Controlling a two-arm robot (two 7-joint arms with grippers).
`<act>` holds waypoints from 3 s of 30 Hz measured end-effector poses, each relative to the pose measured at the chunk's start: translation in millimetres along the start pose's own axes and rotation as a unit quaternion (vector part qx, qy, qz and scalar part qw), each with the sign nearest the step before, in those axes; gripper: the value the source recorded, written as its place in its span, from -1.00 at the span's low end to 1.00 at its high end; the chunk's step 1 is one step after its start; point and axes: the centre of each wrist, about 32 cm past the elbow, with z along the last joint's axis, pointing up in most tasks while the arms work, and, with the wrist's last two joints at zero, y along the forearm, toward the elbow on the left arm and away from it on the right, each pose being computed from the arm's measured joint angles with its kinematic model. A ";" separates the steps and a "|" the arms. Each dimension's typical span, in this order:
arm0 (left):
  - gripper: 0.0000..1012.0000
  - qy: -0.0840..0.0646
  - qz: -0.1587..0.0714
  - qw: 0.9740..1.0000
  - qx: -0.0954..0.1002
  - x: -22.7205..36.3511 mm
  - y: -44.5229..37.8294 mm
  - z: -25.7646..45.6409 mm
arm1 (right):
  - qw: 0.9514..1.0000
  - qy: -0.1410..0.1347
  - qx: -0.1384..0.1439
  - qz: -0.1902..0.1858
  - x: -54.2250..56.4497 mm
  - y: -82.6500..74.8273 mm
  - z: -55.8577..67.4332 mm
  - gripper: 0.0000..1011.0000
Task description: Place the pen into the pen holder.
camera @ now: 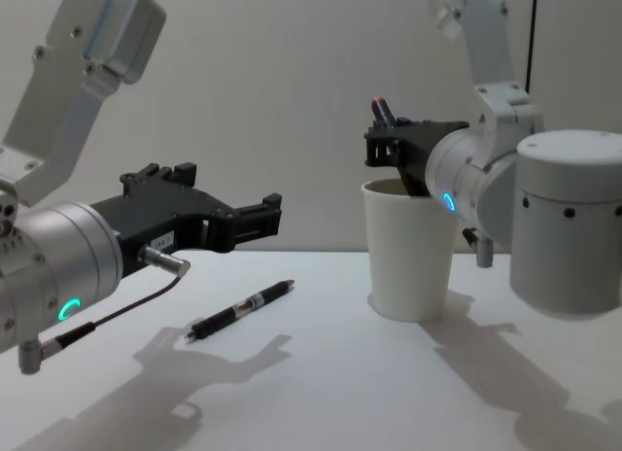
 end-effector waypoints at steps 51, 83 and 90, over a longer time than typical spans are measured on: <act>0.98 0.000 0.000 1.000 0.000 0.0 0.0 0.0 | 1.000 0.015 0.011 0.007 44.5 -3.3 29.3 0.98; 0.98 0.000 0.000 1.000 0.000 0.0 0.0 0.0 | 0.998 -0.014 -0.040 -0.038 128.8 -28.8 35.5 0.98; 0.98 0.000 0.000 1.000 0.000 0.0 0.0 0.0 | 0.999 -0.013 -0.037 -0.033 127.8 -38.8 29.0 0.98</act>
